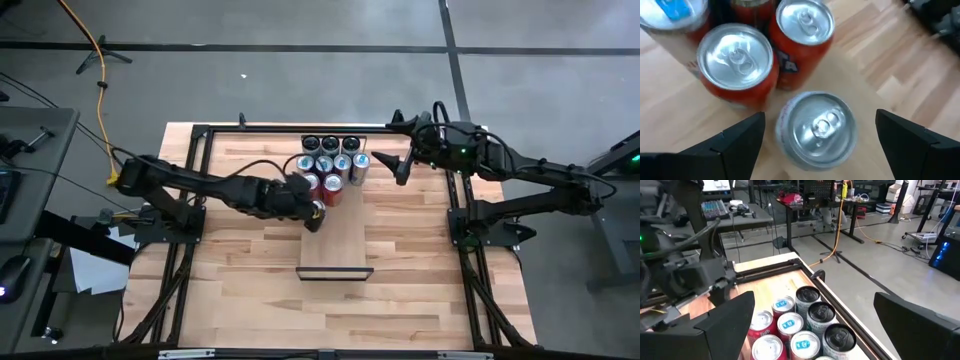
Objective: Place canned beverage on shelf
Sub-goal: Put the left pink-white soda can on the shelf
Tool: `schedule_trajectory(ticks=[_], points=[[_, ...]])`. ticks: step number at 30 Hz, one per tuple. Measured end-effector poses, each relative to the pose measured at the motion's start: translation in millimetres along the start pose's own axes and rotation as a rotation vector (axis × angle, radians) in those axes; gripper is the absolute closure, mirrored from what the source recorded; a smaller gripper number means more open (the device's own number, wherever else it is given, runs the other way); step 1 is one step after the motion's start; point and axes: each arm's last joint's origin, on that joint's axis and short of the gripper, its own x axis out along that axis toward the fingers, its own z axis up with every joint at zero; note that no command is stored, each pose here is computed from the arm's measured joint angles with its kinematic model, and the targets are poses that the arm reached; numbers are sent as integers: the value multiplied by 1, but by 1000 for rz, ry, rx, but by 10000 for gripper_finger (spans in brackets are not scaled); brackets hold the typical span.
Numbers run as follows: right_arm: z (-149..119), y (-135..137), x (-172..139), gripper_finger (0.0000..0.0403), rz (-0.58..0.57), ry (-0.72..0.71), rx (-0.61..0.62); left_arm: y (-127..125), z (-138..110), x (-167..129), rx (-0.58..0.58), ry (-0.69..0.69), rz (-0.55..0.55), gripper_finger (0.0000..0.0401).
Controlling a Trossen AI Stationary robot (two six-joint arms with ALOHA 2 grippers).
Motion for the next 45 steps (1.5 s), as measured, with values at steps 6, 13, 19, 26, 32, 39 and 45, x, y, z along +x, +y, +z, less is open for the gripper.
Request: schedule_trajectory(ticks=[6, 13, 19, 26, 32, 39, 45], points=[[-3, 0, 0, 6, -1, 28, -4, -14, 0, 18, 25, 51, 61, 71], [-4, 0, 0, 6, -2, 43, -7, -18, -7, 33, 27, 135, 146, 71], [-4, 0, 0, 6, -2, 43, -7, -19, -9, 37, 31, 153, 146, 77], [-4, 0, 0, 6, -2, 43, -7, -18, -7, 38, 71, 181, 119, 166], [-4, 0, 0, 6, -2, 43, 1, -17, -3, 32, 337, 191, 73, 190], [-10, 1, 7, 6, -8, 95, 74, -8, 12, 29, 800, 217, -37, 189], [-20, 5, 22, 6, -6, 165, 155, 1, 25, 35, 921, 254, -174, 186]])
